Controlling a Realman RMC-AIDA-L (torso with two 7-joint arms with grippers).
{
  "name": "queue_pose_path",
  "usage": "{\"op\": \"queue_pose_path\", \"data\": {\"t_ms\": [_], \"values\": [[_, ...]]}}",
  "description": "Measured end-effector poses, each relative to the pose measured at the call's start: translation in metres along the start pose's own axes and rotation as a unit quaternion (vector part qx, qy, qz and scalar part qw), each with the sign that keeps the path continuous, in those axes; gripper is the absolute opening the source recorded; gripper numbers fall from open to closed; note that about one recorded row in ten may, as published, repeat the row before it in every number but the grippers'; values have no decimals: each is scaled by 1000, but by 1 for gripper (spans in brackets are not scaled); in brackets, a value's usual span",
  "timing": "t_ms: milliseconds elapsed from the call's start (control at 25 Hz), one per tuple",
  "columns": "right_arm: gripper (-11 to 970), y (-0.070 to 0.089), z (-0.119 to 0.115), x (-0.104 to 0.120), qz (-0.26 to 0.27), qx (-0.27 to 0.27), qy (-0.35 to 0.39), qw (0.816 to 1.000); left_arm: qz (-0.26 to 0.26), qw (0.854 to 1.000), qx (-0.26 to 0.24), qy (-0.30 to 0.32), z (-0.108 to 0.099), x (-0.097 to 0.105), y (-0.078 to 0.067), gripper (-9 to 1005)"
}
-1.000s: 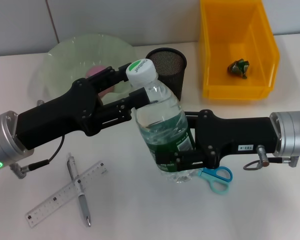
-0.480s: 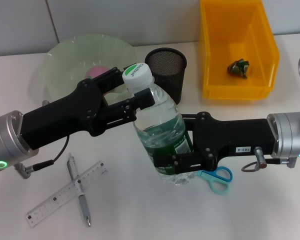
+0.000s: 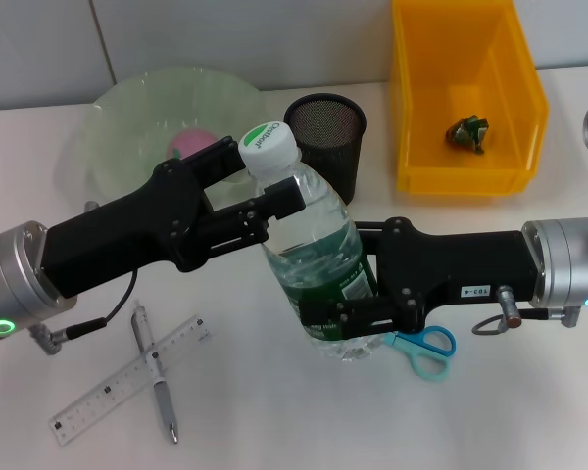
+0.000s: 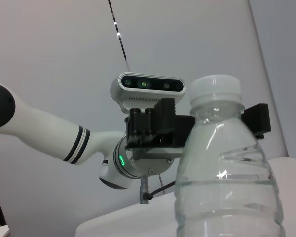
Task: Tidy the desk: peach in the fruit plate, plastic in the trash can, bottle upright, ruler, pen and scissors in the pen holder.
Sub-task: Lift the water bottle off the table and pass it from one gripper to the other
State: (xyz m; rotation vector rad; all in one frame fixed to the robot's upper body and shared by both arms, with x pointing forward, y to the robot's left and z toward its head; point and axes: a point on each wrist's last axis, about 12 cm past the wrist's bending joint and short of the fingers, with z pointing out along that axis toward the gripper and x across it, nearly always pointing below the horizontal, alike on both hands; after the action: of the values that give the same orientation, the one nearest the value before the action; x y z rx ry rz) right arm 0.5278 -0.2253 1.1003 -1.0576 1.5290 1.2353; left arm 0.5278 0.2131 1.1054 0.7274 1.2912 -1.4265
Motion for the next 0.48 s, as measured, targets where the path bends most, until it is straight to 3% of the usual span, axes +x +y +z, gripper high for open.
{"op": "queue_pose_path", "data": {"t_ms": [400, 480], "values": [[765, 0, 1, 1, 5, -2, -1, 1000, -1, 1000, 1, -3, 0, 0, -1, 782], [765, 0, 1, 1, 5, -3, -1, 1000, -2, 1000, 0, -4, 0, 1, -1, 723]]}}
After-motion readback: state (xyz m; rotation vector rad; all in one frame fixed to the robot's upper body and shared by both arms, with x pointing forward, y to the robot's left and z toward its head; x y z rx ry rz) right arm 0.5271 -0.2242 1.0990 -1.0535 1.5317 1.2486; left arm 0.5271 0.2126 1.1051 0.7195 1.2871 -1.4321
